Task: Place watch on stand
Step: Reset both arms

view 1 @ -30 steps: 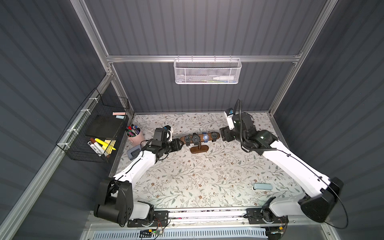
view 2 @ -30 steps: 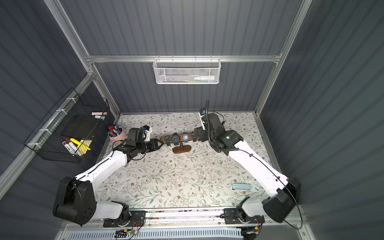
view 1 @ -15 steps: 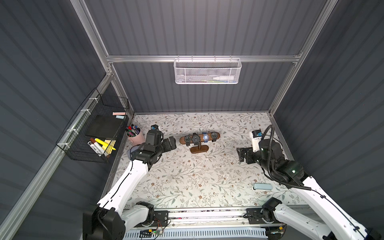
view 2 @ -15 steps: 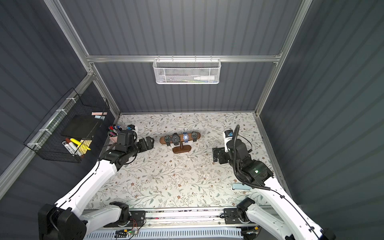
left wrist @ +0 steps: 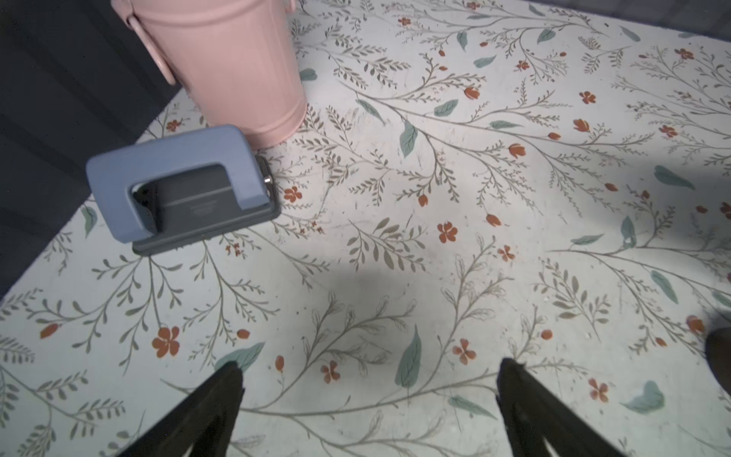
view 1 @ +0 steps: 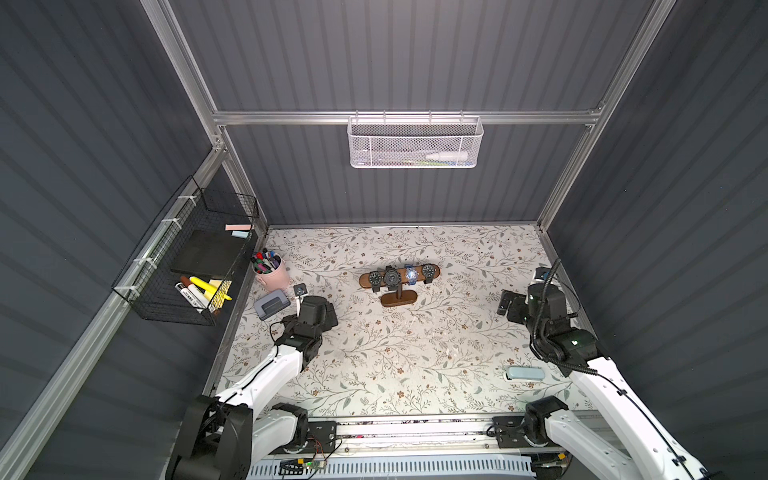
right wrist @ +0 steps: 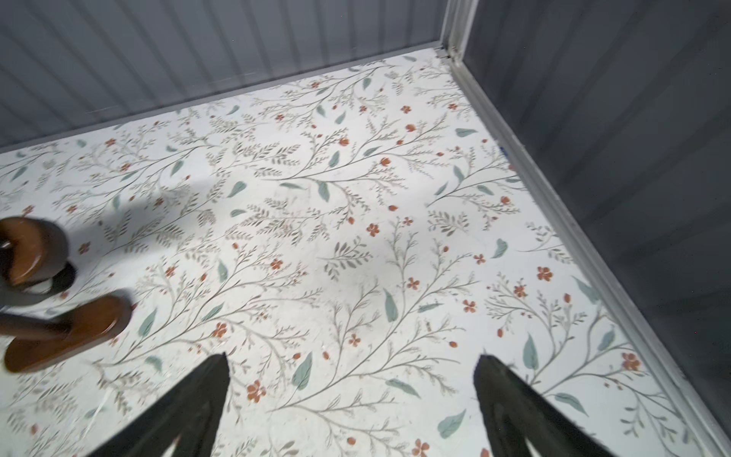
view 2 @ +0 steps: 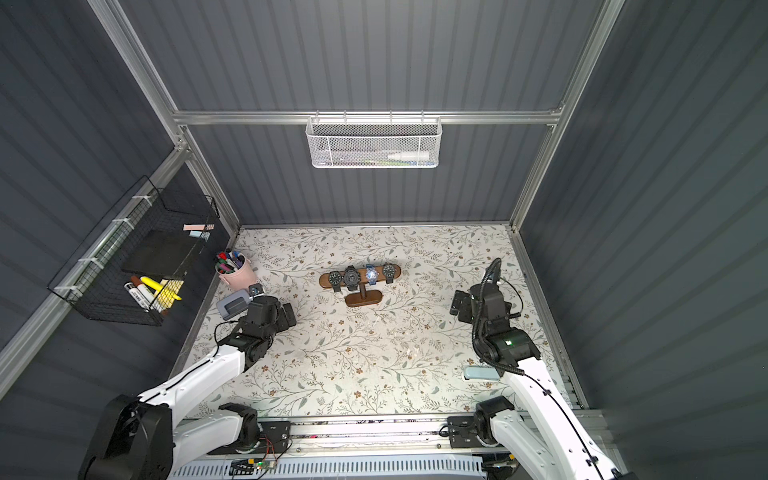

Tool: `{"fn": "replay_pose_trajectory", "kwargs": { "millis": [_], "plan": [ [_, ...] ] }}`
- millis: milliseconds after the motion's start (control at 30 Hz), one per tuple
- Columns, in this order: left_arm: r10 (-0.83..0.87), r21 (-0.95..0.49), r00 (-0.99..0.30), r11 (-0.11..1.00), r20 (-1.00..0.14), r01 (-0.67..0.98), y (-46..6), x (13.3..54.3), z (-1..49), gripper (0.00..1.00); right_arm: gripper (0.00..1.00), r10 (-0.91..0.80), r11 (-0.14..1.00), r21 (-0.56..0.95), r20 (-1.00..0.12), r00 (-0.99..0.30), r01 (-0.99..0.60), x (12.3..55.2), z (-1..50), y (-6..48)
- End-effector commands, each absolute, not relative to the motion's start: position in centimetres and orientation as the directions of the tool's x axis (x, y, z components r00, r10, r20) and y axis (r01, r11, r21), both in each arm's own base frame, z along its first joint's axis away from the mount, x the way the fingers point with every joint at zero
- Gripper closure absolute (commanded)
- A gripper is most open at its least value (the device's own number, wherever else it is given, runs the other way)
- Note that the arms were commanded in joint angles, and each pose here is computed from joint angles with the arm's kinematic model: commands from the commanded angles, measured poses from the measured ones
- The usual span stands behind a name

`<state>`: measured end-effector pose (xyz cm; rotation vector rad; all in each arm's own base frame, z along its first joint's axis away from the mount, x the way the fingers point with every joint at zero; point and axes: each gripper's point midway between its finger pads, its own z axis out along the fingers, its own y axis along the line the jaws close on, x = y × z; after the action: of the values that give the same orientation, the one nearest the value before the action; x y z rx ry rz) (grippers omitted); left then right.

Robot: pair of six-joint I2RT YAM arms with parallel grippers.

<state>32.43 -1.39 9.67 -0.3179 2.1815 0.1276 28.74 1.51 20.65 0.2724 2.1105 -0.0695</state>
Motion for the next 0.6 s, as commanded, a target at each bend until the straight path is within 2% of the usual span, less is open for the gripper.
{"fn": "replay_pose_trajectory", "kwargs": {
  "millis": [0, 133, 167, 300, 567],
  "plan": [
    [-0.113, 0.026, -0.456, 0.957, -0.883, -0.288, -0.5, 34.1, 11.4, 0.01, 0.01, 0.131, 0.941, -0.013, -0.907, -0.399, 0.337, 29.5, 22.3, -1.6],
    [-0.103, 0.018, -0.387, 0.954, -0.916, -0.298, 0.5, 34.2, 9.9, 0.01, 0.01, 0.121, 0.942, -0.019, -0.911, -0.393, 0.335, 30.3, 20.2, -2.6],
    [-0.110, 0.020, -0.405, 0.952, -0.908, -0.304, 0.8, 34.2, 9.4, 0.01, 0.01, 0.129, 0.943, -0.012, -0.909, -0.397, 0.333, 30.6, 19.5, -2.7],
    [-0.086, 0.018, -0.365, 0.962, -0.927, -0.274, 0.5, 36.0, 9.8, 0.01, 0.01, 0.215, 0.932, 0.055, -0.879, -0.426, 0.357, 32.3, 15.6, -3.5],
    [-0.026, 0.049, -0.325, 0.974, -0.945, -0.221, -0.3, 39.4, 9.9, 0.01, 0.01, 0.148, 0.973, 0.035, -0.851, -0.503, 0.228, 36.8, 10.5, -1.7]
  ]
}}
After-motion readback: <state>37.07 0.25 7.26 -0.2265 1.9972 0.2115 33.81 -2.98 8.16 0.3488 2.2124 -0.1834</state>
